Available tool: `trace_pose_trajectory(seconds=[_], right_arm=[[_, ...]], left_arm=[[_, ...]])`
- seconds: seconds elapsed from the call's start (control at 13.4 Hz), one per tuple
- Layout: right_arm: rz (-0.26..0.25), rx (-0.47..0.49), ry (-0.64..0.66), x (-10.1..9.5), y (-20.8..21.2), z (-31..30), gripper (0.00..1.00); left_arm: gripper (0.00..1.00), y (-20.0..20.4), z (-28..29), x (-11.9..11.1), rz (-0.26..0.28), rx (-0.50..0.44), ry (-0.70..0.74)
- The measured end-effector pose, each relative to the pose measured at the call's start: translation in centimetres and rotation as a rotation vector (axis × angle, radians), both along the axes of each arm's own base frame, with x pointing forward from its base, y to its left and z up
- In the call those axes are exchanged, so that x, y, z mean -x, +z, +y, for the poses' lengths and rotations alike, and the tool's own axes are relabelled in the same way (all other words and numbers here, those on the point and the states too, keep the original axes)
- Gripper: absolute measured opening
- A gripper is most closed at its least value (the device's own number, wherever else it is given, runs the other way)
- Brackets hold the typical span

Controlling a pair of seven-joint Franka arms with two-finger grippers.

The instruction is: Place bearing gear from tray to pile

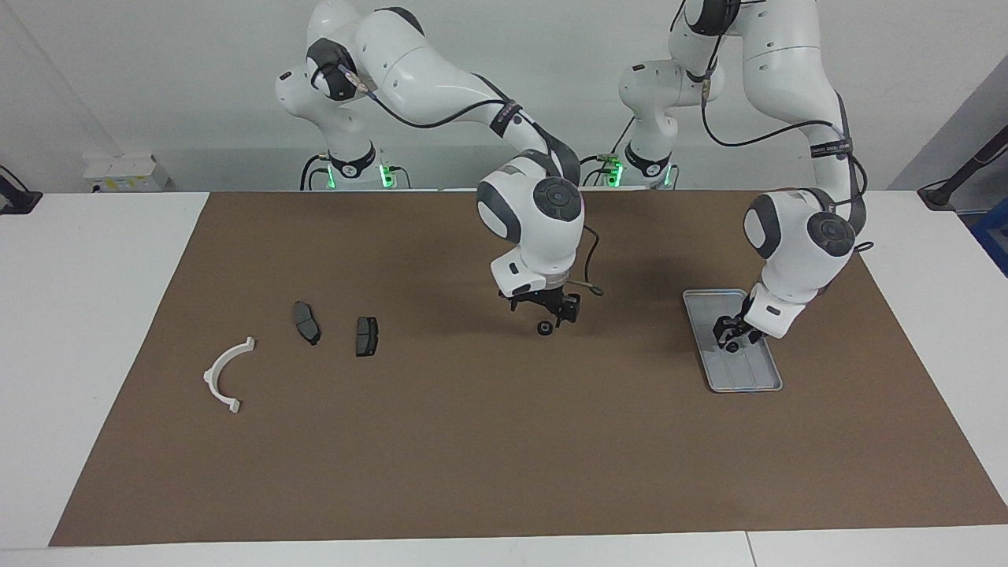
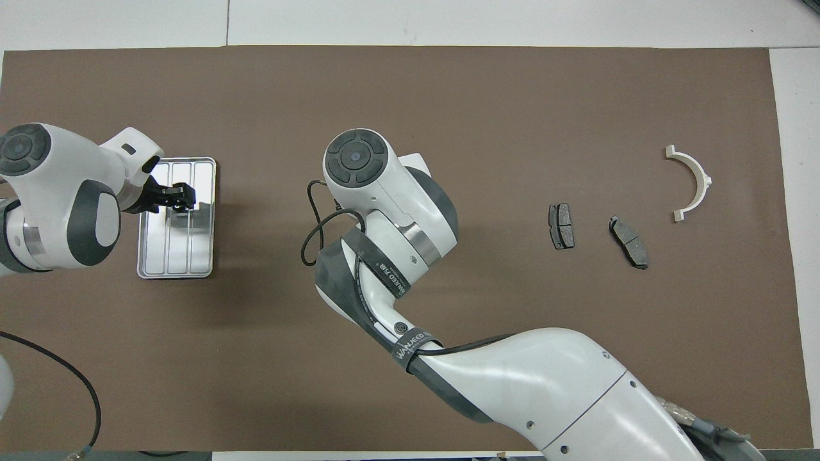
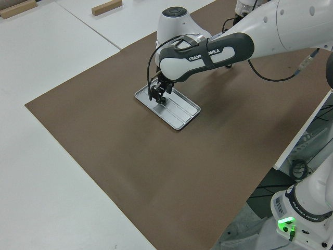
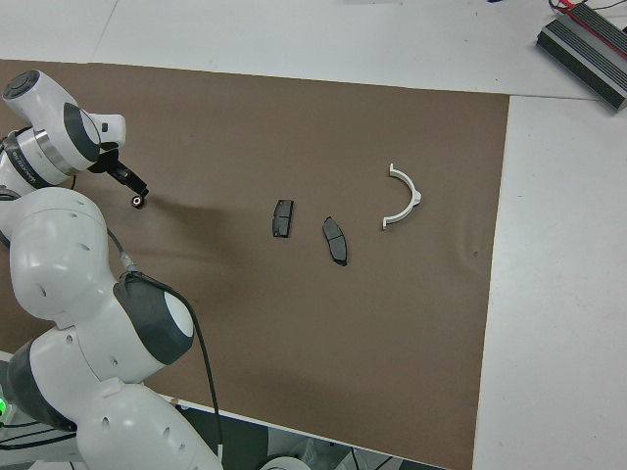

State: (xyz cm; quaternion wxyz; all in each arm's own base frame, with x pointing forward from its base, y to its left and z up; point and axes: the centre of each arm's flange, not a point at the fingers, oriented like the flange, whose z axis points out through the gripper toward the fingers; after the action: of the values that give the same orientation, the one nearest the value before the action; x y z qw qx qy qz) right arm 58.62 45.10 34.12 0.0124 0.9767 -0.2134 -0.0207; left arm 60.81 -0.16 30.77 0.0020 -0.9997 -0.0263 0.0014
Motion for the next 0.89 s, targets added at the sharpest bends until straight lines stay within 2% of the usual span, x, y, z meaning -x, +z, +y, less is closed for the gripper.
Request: trace_pose_trajectory(seconds=[0.07, 0.22, 0.89], right_arm=[[0.002, 0.001, -0.002, -0.3, -0.5, 0.1, 1.0], [0.008, 0.004, 0.0, -0.3, -1.3, 0.3, 1.0], [0.036, 0.027, 0.018, 2.1, -4.4, 3.5, 1.0]], left_arm=[[0.64, -0.2, 0.0, 0.0, 0.001, 0.0, -0.001], [0.6, -0.3, 0.0, -0.1, -0.001, 0.001, -0.001], [0.6, -0.7, 0.0, -0.1, -0.002, 0.001, -0.001]])
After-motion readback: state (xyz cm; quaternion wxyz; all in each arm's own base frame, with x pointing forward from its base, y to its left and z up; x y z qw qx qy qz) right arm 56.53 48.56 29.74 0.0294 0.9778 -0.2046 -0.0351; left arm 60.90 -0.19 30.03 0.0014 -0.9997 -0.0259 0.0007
